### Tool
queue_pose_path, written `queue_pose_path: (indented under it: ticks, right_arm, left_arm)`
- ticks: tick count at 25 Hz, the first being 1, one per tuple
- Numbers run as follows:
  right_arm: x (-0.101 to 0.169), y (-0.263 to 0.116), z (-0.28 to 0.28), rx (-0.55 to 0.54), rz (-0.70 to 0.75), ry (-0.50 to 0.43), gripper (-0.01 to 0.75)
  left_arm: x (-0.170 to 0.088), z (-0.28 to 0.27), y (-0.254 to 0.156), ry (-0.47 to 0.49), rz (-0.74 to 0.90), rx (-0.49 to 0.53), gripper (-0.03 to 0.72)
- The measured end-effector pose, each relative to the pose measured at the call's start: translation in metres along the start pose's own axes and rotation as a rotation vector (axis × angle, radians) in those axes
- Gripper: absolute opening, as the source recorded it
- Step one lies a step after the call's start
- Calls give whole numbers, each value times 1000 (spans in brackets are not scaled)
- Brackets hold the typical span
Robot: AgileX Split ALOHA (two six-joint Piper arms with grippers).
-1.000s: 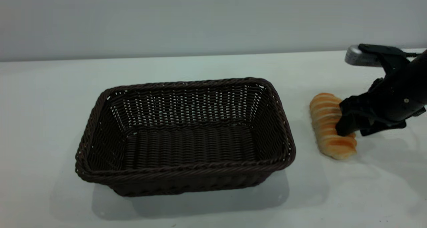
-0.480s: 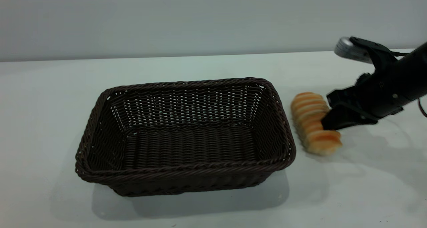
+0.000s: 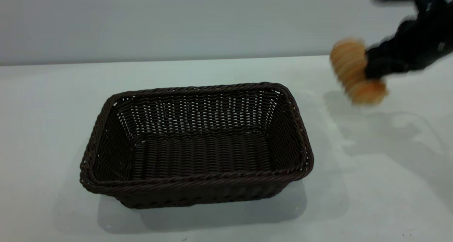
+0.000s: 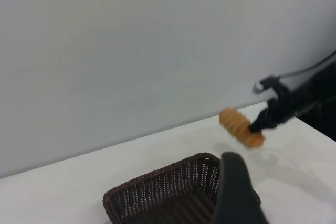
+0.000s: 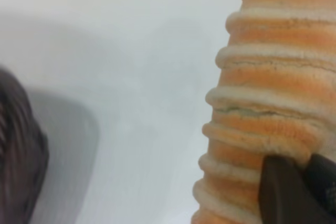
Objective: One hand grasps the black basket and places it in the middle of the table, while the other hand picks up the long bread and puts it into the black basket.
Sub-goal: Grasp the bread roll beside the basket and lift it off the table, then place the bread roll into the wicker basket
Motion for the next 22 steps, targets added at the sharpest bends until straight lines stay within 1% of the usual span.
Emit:
queue_pose_path:
  ticks: [1,2,4,6,7,9,11,14,15,18,22]
  right_arm:
    - [3,11,-10,-33,-7,7,31]
    - [10,21,-20,-62,-9,32,31]
    - [30,33,-35,-102,7,119,31]
    - [63,39,-47,-111,24,259,31]
    - [80,38,-50,-101,26,315,31]
    - [118,31,-53,-69,0,412,31]
    - [159,18,-55,-31,-61,483,31]
    - [207,1,-58,2,-147,538,31]
    - [219,-5,-58,10,-171,547,31]
    - [239,-23,-52,51,-208,561,31]
    - [247,-48,-34,120,-221,556,31]
  left_arm:
    - [0,0,0,0,2,0,525]
    - [0,0,0,1,4,0,525]
    - [0,0,0,2,5,0,525]
    - [0,0,0,2,8,0,525]
    - [0,0,0,2,9,0,525]
    - [0,0,0,2,11,1,525]
    - [0,0,0,2,11,1,525]
    - [0,0,0,2,11,1,525]
    - [0,0,0,2,11,1,525]
    - [0,0,0,2,11,1,525]
    - [0,0,0,2,9,1,525]
Point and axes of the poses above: a point on each arm's last joint axis where the gripper is mounted, z pointing out along that axis toward the gripper, x along the wrist's bending axis when the last joint is at zero, y = z × x, the point moved 9 cm from there along z, pointing out along that axis toward the gripper, and after that the axes turned 6 degrees about z, right-handed, at the moved point
